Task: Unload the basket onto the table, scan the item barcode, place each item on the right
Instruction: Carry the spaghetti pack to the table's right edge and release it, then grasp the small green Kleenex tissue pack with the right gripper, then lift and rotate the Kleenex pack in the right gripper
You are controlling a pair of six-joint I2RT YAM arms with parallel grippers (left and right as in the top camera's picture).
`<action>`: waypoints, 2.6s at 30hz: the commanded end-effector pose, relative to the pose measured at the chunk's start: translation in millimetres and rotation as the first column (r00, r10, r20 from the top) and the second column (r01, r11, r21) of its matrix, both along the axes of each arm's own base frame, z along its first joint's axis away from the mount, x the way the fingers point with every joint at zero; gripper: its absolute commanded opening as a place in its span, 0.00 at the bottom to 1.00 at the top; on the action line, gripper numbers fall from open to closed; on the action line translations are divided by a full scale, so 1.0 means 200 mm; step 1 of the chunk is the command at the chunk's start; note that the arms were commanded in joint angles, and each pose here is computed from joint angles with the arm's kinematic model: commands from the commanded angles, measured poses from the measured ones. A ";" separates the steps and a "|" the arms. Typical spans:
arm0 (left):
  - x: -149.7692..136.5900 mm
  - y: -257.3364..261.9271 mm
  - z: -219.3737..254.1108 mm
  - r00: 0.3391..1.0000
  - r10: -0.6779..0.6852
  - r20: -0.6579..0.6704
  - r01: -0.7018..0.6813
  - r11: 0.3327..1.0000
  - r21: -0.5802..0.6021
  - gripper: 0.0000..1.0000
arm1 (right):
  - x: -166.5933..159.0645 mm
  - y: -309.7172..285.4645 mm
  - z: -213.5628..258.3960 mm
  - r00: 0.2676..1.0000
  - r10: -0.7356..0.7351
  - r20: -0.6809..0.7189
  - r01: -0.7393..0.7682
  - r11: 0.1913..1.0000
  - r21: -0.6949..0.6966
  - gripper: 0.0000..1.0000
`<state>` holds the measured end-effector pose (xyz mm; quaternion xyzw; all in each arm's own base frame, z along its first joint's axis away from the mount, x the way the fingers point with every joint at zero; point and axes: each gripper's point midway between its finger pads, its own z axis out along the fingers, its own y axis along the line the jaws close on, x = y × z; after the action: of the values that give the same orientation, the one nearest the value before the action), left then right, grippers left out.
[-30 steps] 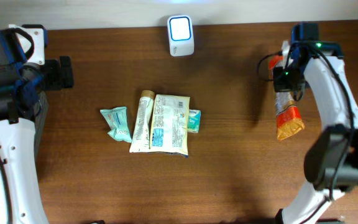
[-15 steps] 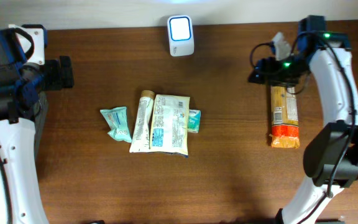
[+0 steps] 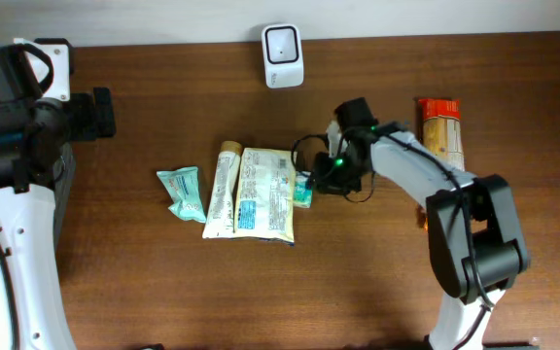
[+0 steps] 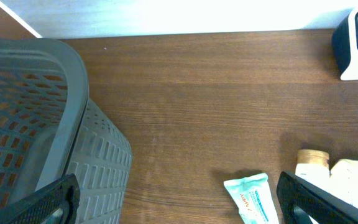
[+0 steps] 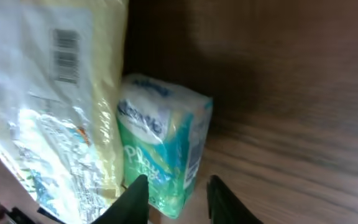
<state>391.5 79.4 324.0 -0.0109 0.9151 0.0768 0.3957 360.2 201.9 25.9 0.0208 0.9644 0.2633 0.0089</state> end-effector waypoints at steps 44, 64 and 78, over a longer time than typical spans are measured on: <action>-0.01 -0.01 0.02 1.000 -0.013 0.010 0.013 1.000 0.007 0.99 | -0.03 -0.24 0.30 0.897 0.331 0.294 -0.413 0.864 0.288 0.04; -0.01 -0.01 0.02 1.000 -0.013 0.007 0.013 1.000 0.006 0.99 | 0.05 -0.55 0.41 0.981 0.185 0.063 -0.035 0.481 -0.876 0.06; -0.01 -0.01 0.02 1.000 -0.013 0.007 0.013 1.000 0.006 0.99 | 0.08 -0.42 0.20 0.872 0.481 0.087 -0.475 0.876 -0.084 0.66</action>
<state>390.3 79.2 322.7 -0.0109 0.9165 0.0762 0.3926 386.6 101.7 76.7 -0.1817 0.9705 0.1578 0.0094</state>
